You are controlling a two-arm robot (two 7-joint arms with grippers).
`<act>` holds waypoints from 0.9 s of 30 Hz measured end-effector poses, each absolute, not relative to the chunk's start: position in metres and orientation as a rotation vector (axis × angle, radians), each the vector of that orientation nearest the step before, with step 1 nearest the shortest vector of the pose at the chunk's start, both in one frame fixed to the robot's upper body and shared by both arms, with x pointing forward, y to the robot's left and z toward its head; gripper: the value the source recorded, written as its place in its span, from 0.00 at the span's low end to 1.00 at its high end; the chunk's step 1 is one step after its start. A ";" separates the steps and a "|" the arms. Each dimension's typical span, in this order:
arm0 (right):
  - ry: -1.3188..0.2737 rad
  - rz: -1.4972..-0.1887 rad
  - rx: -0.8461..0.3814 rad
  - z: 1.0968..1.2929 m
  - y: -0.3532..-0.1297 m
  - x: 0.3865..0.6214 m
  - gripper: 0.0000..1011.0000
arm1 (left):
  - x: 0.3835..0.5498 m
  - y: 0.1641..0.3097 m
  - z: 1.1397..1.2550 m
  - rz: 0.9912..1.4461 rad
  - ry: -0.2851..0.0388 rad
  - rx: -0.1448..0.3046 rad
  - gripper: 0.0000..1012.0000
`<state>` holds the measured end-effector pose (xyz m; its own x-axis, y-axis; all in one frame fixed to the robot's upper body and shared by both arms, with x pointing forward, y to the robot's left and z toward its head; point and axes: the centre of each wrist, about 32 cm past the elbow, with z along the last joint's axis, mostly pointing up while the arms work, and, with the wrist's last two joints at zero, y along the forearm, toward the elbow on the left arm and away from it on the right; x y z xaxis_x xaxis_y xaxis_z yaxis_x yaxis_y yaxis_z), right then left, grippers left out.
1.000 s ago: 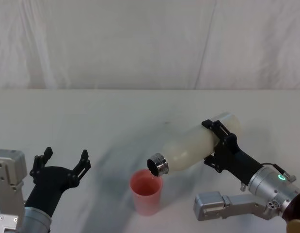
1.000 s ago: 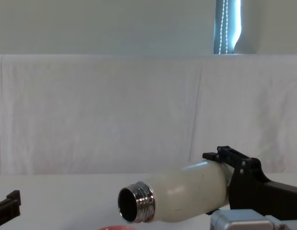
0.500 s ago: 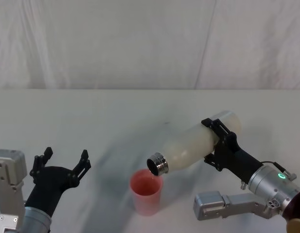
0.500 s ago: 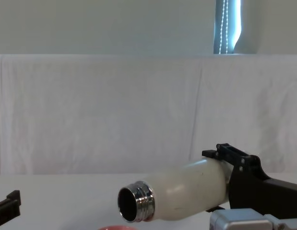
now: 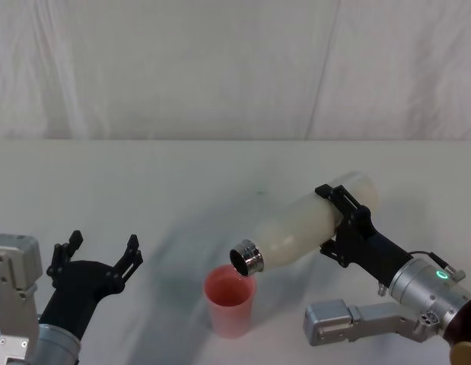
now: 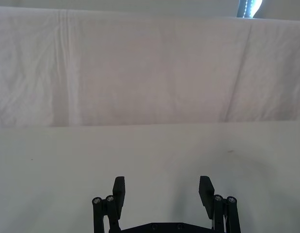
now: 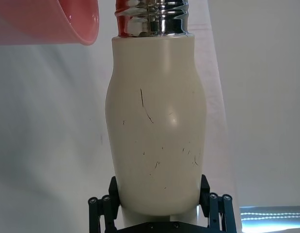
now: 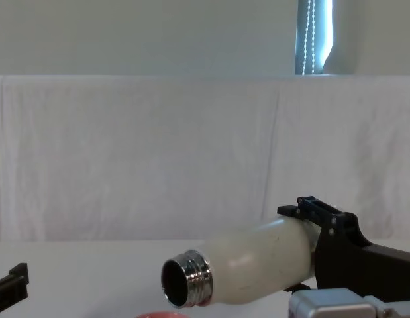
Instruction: Grasp the thermos with one hand and pour water into the cup lid.
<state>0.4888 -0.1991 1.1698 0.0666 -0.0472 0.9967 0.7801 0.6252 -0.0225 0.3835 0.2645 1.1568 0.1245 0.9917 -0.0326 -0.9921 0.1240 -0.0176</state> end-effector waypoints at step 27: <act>-1.394 -0.689 -0.686 1.172 -0.197 0.489 0.95 | 0.384 0.265 1.157 1.446 0.014 -0.038 0.99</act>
